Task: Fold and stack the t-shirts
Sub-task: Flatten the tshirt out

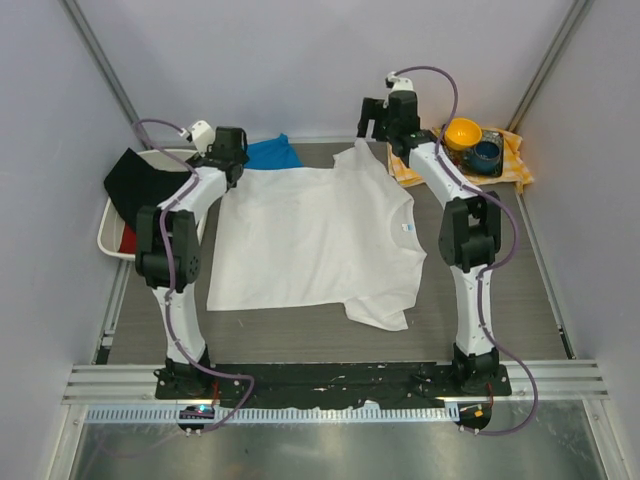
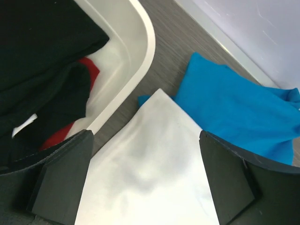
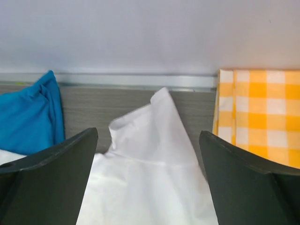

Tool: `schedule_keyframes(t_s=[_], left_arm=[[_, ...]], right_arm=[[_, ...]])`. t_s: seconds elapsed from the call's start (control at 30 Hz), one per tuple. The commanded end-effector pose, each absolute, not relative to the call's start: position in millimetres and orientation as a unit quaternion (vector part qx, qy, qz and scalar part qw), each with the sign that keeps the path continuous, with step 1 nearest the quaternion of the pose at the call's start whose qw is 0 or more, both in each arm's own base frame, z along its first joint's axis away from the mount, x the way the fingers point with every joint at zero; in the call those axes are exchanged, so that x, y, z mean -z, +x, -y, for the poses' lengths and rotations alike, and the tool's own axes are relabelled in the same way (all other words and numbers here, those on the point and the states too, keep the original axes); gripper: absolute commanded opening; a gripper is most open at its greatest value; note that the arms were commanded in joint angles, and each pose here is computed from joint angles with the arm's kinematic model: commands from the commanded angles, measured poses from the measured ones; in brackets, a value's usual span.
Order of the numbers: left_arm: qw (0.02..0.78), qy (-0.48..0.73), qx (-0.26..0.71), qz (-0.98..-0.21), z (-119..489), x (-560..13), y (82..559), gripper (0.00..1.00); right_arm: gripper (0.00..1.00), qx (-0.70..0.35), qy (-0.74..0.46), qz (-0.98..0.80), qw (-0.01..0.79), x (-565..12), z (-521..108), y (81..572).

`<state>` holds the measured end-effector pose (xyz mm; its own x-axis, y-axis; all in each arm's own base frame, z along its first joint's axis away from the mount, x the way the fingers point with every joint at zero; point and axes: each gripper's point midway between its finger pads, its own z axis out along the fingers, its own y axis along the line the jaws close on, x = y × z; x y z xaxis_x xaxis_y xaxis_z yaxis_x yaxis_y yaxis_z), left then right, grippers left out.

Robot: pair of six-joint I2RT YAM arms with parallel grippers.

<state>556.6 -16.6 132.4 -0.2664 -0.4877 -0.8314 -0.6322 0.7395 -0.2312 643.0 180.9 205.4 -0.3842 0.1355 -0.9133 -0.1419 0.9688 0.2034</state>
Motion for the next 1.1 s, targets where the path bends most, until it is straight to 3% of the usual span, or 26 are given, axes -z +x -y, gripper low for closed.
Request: schedule_keyframes(t_s=[0.0, 0.07, 0.1, 0.2, 0.23, 0.3, 0.53, 0.77, 1.07], left_arm=[[0.527, -0.356, -0.051, -0.77, 24, -201, 534, 1.0], [0.542, -0.351, -0.026, -0.764, 30, -230, 508, 1.0], [0.546, -0.337, -0.006, -0.767, 43, -239, 498, 1.0], [0.529, -0.297, 0.008, -0.795, 73, -245, 454, 1.0], [0.504, -0.281, -0.006, -0.816, 78, -229, 435, 1.0], [0.499, -0.254, 0.008, -0.828, 102, -229, 404, 1.0], [0.419, -0.227, 0.029, -0.879, 116, -133, 311, 1.0], [0.397, -0.212, 0.024, -0.893, 112, -88, 294, 1.0], [0.387, -0.196, 0.012, -0.901, 121, -61, 308, 1.0]], right_arm=[[0.96, -0.092, -0.001, -0.762, 0.641, -305, -174, 596], [0.97, -0.048, 0.006, -0.769, 0.638, -301, -161, 570], [0.97, -0.047, 0.012, -0.754, 0.655, -334, -156, 547], [0.98, -0.031, 0.017, -0.792, 0.61, -307, -158, 497], [0.98, -0.047, 0.021, -0.788, 0.614, -320, -159, 474], [0.98, -0.053, 0.029, -0.824, 0.563, -276, -158, 442], [0.99, -0.034, 0.055, -0.88, 0.471, -192, -128, 346], [1.0, -0.068, 0.064, -0.919, 0.384, -114, -133, 302], [0.99, -0.111, 0.081, -0.936, 0.324, -69, -147, 280]])
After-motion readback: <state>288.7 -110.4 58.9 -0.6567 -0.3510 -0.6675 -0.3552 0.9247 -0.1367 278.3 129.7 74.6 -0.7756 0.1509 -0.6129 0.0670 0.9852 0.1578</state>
